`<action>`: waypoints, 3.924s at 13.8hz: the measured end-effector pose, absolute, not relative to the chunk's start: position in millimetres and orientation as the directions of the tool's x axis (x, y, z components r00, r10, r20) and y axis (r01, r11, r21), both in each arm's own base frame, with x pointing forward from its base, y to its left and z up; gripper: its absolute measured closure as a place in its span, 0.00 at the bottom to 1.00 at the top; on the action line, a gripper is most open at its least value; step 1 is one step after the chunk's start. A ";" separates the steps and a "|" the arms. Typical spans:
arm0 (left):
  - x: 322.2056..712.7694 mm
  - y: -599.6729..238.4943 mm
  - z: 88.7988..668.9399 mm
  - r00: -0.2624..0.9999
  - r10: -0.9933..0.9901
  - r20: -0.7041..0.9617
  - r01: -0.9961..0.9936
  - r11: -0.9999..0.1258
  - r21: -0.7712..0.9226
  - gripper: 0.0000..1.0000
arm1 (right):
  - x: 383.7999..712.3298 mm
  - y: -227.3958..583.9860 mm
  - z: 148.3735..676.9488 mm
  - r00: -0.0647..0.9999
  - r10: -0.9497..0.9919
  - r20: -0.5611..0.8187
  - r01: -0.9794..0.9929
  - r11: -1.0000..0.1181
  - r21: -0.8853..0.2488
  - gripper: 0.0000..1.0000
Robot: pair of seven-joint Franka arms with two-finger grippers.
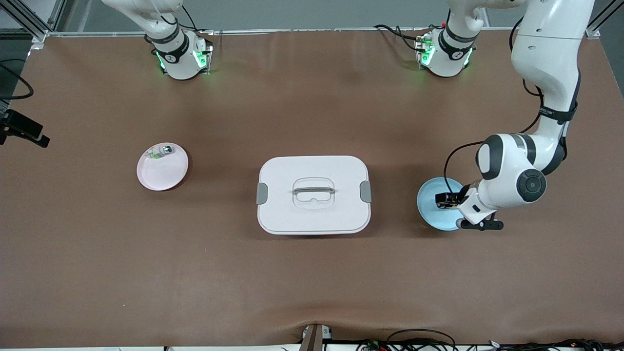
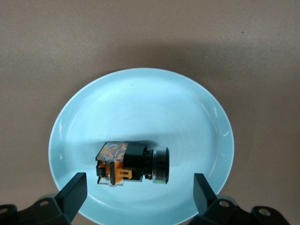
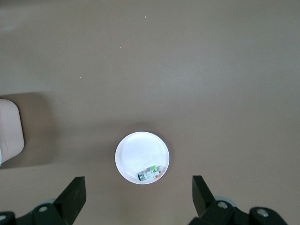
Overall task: Transfer orange switch to right arm and place
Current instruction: 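Lower the left gripper over the orange switch on the blue plate, then close the left gripper on the orange switch, then lift the switch with the left gripper and carry it over the box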
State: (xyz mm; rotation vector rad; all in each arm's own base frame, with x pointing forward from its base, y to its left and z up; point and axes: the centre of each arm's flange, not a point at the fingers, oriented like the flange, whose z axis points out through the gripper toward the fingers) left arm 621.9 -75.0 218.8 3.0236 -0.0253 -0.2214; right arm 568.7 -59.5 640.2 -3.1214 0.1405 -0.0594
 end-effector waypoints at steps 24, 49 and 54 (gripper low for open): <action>619.9 -68.2 177.2 0.989 -0.003 -0.150 0.013 -0.994 0.105 0.15 | 568.7 -58.4 639.6 0.995 -0.090 0.048 -0.089 -0.996 -0.025 0.00; 633.2 -228.2 494.2 0.640 0.610 -0.468 0.751 -0.625 0.213 0.27 | 574.3 -37.4 616.4 0.986 -0.165 0.016 -0.154 -0.946 -0.285 0.00; 621.9 -309.0 524.7 0.440 0.722 -0.533 0.897 -0.374 0.234 0.27 | 570.8 -3.9 592.4 0.958 -0.286 0.014 -0.237 -0.818 -0.524 0.00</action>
